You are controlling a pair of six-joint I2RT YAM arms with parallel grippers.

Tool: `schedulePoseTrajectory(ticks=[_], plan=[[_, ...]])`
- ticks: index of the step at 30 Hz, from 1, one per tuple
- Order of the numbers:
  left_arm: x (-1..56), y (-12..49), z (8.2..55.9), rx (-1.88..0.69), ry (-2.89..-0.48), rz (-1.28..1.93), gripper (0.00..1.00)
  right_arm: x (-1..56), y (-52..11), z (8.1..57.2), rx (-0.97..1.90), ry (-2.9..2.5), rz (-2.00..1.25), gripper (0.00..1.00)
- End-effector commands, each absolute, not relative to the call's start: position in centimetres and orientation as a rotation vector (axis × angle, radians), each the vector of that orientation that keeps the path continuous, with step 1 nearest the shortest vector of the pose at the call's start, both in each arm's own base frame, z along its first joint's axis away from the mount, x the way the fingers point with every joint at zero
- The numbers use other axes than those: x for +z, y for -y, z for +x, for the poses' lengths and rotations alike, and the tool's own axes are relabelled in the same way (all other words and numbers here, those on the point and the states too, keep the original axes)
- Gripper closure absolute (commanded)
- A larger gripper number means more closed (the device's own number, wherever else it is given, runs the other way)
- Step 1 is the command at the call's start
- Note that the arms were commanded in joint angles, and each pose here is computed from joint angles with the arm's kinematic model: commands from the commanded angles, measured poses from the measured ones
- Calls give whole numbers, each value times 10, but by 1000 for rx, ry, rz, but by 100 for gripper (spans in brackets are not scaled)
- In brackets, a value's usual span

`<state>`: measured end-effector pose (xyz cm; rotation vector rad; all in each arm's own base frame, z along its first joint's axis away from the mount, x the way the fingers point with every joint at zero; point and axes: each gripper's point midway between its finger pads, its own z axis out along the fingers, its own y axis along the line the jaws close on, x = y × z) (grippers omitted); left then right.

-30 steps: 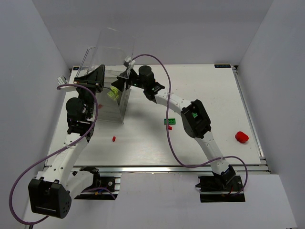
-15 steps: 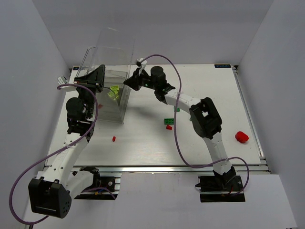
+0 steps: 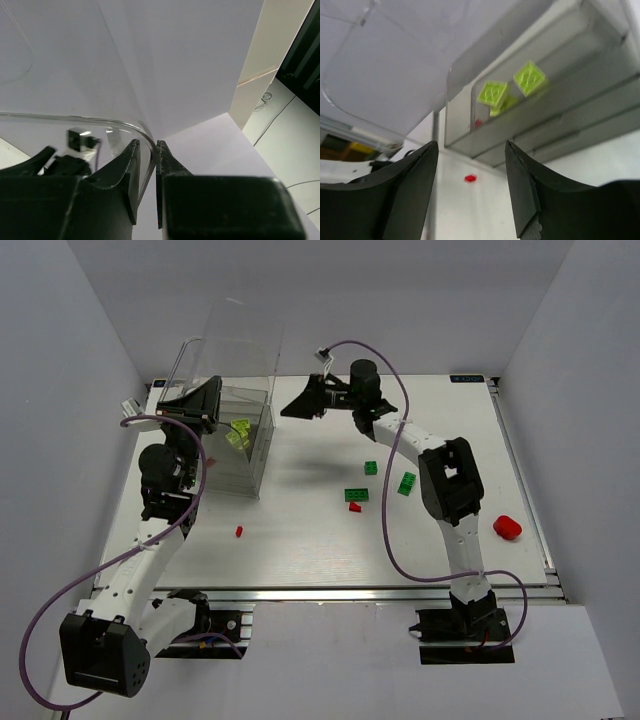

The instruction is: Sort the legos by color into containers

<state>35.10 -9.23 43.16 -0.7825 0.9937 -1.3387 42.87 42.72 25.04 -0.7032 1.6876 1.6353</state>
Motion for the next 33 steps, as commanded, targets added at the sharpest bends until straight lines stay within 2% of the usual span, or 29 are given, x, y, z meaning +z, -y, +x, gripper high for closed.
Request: schedulePoseTrajectory(ticks=[1, 6, 10, 17, 24, 33], plan=[[400, 92, 368, -1316, -1080, -894, 82, 227, -434, 397, 1819, -1872, -684, 39], [400, 92, 369, -1312, -1087, -892, 82, 211, -440, 402, 1812, -1999, -574, 46], [398, 93, 371, -1298, -1108, -895, 82, 199, -454, 397, 1815, -2072, -480, 47], [403, 96, 377, -1289, -1125, -884, 82, 173, -476, 399, 1778, -2114, -466, 51], [399, 97, 379, -1287, -1136, -888, 81, 165, -469, 405, 1755, -2109, -476, 53], [386, 92, 369, -1209, -1210, -923, 58, 174, -446, 427, 1710, -2073, -457, 46]])
